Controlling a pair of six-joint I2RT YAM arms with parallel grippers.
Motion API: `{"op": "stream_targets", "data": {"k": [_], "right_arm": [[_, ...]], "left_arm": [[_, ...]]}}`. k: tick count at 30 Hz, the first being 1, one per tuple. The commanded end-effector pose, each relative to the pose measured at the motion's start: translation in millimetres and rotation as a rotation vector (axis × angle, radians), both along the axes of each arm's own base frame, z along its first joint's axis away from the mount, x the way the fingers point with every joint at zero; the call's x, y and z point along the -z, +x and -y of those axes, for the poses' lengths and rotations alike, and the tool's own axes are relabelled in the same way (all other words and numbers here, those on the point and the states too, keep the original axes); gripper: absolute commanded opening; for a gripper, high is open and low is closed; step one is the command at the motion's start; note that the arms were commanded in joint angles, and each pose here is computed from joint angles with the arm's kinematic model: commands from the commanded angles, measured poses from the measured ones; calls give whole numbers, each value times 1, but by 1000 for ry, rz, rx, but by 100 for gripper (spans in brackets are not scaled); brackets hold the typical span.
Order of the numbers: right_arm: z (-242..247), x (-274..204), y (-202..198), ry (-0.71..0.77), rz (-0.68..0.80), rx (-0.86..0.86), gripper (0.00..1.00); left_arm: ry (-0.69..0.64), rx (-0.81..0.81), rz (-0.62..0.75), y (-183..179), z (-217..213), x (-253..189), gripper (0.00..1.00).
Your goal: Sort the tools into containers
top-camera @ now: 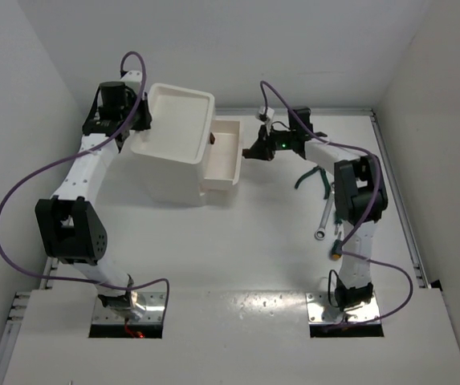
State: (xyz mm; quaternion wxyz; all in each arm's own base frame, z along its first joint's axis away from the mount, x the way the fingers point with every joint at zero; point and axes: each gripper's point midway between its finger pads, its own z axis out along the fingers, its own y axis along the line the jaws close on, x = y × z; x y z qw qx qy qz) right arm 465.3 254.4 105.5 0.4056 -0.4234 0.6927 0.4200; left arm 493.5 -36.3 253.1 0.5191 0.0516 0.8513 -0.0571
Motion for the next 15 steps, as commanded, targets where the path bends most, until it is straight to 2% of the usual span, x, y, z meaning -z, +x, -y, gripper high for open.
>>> {"op": "stream_targets", "data": {"k": [1,7,9,12,15], "right_arm": [[31,-56,10,26,175,26,0],[62,-50,2,-13,152,69,0],[69,-47,2,-31,146,90,9],[76,-46,2,-49,142,113,12],[86,-44,-1,-56,137,127,6]], "left_arm": [[-90,110,-385,-50,42,104,0],[-84,102,-384,-49,40,104,0],[-91,97,-377,-47,41,103,0],[-85,89,-377,-47,39,104,0],[-92,83,-388,-49,39,107,0]]}}
